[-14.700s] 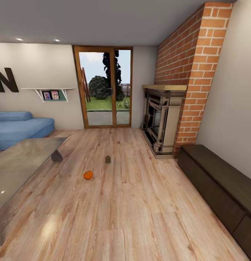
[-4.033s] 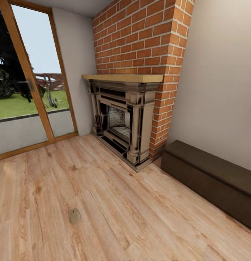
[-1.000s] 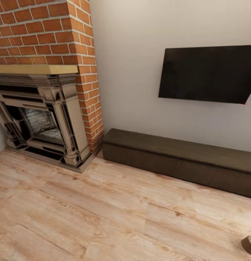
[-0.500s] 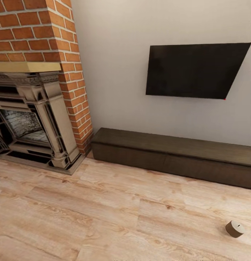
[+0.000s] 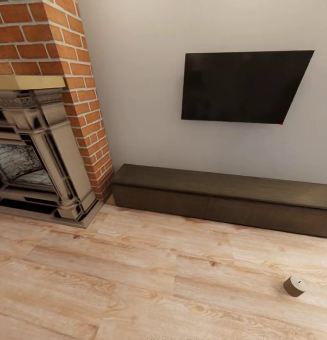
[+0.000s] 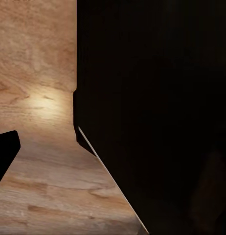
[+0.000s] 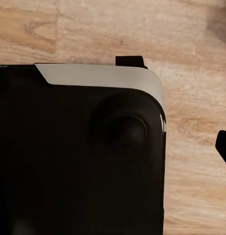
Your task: Place each of the two pumpkins and all three candles from the living room inside a cabinet in the living room (use any cabinet), then make sure every cabinet is closed, and position the cauldron so it is next to a table in the living room.
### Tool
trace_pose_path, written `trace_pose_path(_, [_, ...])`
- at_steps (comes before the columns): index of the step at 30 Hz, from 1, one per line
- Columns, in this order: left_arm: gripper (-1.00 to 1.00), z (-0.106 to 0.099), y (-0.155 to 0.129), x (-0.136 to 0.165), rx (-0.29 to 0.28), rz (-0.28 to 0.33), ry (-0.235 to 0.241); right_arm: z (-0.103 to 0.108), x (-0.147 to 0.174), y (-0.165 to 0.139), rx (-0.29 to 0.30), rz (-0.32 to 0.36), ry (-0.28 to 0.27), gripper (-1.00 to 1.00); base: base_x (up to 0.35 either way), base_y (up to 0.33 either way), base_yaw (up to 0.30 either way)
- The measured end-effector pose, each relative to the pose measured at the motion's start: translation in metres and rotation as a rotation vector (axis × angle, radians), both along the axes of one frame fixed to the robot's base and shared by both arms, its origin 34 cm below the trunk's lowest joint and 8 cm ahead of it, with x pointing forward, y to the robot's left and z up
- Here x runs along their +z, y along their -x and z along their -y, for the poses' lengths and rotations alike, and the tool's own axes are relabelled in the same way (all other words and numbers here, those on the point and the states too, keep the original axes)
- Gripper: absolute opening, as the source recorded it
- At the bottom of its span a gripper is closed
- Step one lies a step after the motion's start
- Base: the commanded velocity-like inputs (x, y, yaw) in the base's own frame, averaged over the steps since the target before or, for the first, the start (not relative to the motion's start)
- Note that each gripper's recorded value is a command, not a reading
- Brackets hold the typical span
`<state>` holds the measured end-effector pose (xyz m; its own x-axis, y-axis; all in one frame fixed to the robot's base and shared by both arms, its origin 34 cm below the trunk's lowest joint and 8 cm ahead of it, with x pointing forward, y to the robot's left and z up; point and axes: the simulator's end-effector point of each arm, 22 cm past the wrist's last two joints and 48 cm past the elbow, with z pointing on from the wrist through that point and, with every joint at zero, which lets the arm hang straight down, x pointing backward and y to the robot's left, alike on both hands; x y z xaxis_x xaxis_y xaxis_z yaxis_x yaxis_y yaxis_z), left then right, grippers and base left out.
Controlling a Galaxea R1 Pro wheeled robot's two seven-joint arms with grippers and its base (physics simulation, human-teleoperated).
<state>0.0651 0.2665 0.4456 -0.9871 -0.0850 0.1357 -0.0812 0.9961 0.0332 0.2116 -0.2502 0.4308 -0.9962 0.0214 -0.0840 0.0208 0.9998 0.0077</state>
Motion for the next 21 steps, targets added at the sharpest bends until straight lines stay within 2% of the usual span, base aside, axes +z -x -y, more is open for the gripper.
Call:
trace_pose_path(8, [1.0,0.0,0.0043,0.0009,0.0,-0.011,0.0,0.0,-0.0008,0.0046,0.0,-0.012,0.0,1.0,0.073,0.088,-0.156])
trace_pose_path(16, [1.0,0.0,0.006,0.0012,-0.001,-0.016,0.0,-0.0004,-0.0011,0.0064,0.0,-0.016,-0.002,1.0,0.215,0.198,-0.256])
trace_pose_path(21, [1.0,0.0,0.0059,0.0012,-0.002,-0.015,0.0,-0.0006,-0.0011,0.0062,0.001,-0.015,-0.003,1.0,0.248,0.199,-0.112])
